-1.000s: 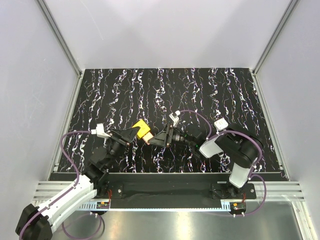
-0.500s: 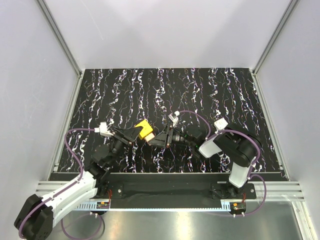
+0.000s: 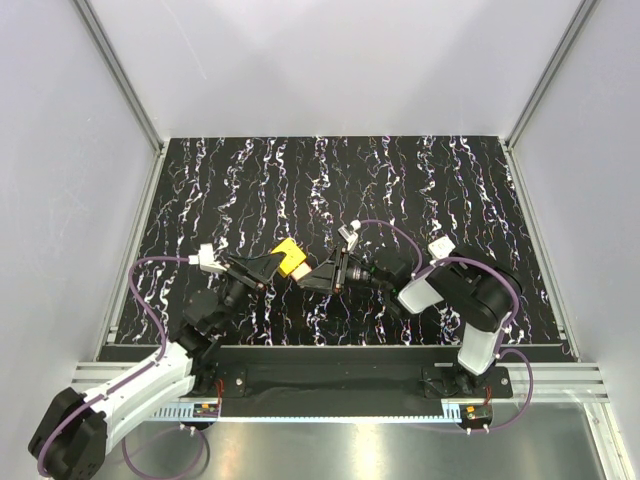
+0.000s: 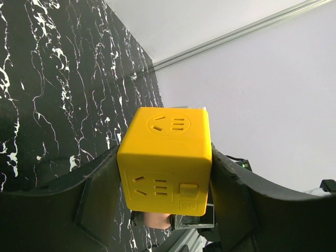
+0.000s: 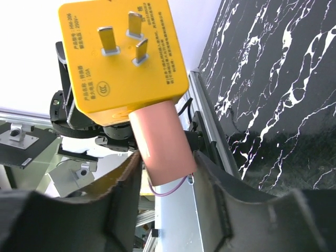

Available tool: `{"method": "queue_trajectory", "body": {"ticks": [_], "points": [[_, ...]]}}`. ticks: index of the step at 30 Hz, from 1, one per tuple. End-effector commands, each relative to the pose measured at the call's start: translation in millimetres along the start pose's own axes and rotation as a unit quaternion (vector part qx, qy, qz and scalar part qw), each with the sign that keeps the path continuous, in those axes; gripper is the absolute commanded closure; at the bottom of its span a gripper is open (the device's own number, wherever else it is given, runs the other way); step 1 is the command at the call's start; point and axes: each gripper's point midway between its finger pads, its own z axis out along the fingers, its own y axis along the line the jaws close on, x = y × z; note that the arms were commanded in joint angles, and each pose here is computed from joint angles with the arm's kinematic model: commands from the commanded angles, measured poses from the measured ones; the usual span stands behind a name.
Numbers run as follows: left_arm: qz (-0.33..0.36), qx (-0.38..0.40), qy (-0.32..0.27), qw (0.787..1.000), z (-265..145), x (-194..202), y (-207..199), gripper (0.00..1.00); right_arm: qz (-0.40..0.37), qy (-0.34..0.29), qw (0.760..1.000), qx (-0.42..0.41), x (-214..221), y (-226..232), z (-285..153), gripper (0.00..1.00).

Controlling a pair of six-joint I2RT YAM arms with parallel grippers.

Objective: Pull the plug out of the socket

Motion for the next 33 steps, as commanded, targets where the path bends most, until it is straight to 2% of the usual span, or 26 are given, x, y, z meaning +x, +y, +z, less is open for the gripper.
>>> {"method": "queue_trajectory", "body": {"ticks": [1, 7, 22, 23, 24, 26, 27, 29, 30, 33], "points": [[-0.011, 0.022, 0.0, 1.0, -13.7, 7.2, 12.5, 1.0, -0.061, -0.022, 0.994, -0.092, -15.7, 40.4, 2.7, 0.52], [-0.011, 0.019, 0.002, 1.0, -13.1, 8.5, 14.7, 1.0, -0.067, -0.017, 0.993, -0.1, -14.5, 45.7, 3.1, 0.48], [-0.015, 0.008, 0.009, 1.0, -14.0, 13.4, 24.2, 1.0, -0.065, -0.026, 0.993, -0.097, -18.4, 43.7, 3.6, 0.54], [-0.016, 0.006, 0.01, 1.0, -14.0, 13.9, 25.1, 1.0, -0.065, -0.024, 0.993, -0.096, -17.6, 42.5, 4.2, 0.56], [-0.016, 0.005, 0.01, 1.0, -14.0, 13.8, 25.6, 1.0, -0.064, -0.024, 0.993, -0.096, -18.2, 42.1, 4.6, 0.65], [-0.016, 0.003, 0.01, 1.0, -14.1, 14.1, 27.0, 1.0, -0.062, -0.023, 0.993, -0.095, -17.6, 41.0, 5.2, 0.72], [-0.017, -0.001, 0.009, 1.0, -14.9, 14.3, 29.9, 1.0, -0.061, -0.023, 0.994, -0.093, -17.3, 38.7, 5.3, 0.84], [-0.022, -0.007, 0.003, 1.0, -15.5, 12.9, 33.4, 1.0, -0.059, -0.024, 0.994, -0.089, -16.3, 36.0, 4.3, 0.96], [-0.023, -0.009, 0.0, 1.0, -15.3, 12.2, 34.4, 1.0, -0.057, -0.025, 0.994, -0.085, -16.7, 33.2, 3.4, 1.0], [-0.035, -0.032, -0.015, 0.999, -14.4, 8.1, 44.1, 1.0, -0.055, -0.027, 0.995, -0.075, -12.4, 26.2, 0.5, 1.0]]}}
